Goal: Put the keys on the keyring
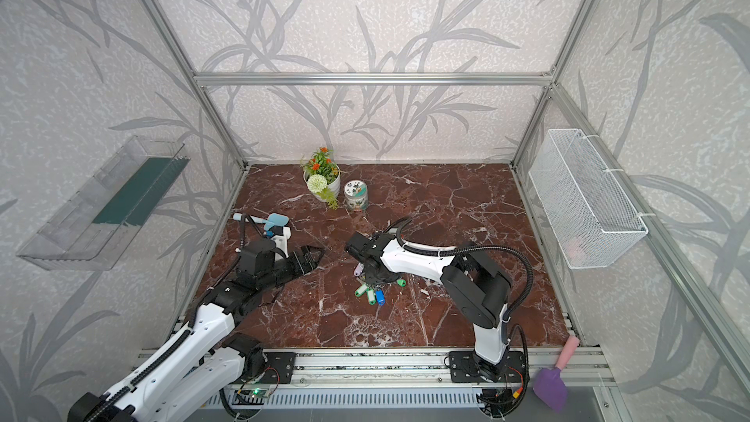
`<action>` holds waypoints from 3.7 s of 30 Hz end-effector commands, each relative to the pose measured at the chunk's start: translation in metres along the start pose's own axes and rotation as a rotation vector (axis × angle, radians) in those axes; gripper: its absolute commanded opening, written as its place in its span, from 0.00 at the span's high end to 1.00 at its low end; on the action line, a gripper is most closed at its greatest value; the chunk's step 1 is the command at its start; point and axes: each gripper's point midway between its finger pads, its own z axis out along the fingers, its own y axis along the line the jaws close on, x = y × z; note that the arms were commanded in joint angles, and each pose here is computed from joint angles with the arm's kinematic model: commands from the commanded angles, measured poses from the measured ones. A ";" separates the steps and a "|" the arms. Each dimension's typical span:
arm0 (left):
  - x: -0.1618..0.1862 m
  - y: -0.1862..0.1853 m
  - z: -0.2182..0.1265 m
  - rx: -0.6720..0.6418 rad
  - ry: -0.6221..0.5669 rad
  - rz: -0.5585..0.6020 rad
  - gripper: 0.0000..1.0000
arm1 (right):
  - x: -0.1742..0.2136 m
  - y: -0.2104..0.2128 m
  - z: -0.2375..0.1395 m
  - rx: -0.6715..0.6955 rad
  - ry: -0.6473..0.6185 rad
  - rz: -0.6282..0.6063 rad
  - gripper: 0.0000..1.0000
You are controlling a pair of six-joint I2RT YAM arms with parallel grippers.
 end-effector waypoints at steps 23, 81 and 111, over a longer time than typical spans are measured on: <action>-0.002 -0.022 -0.006 0.093 0.006 0.025 0.01 | 0.003 -0.005 0.002 -0.010 0.016 0.011 0.81; -0.027 -0.058 -0.035 0.144 -0.196 0.195 0.14 | -0.028 -0.006 -0.070 -0.156 0.143 0.272 1.00; 0.099 -0.146 0.047 0.272 -0.387 1.097 0.59 | -0.050 0.001 -0.107 -0.309 0.326 0.502 1.00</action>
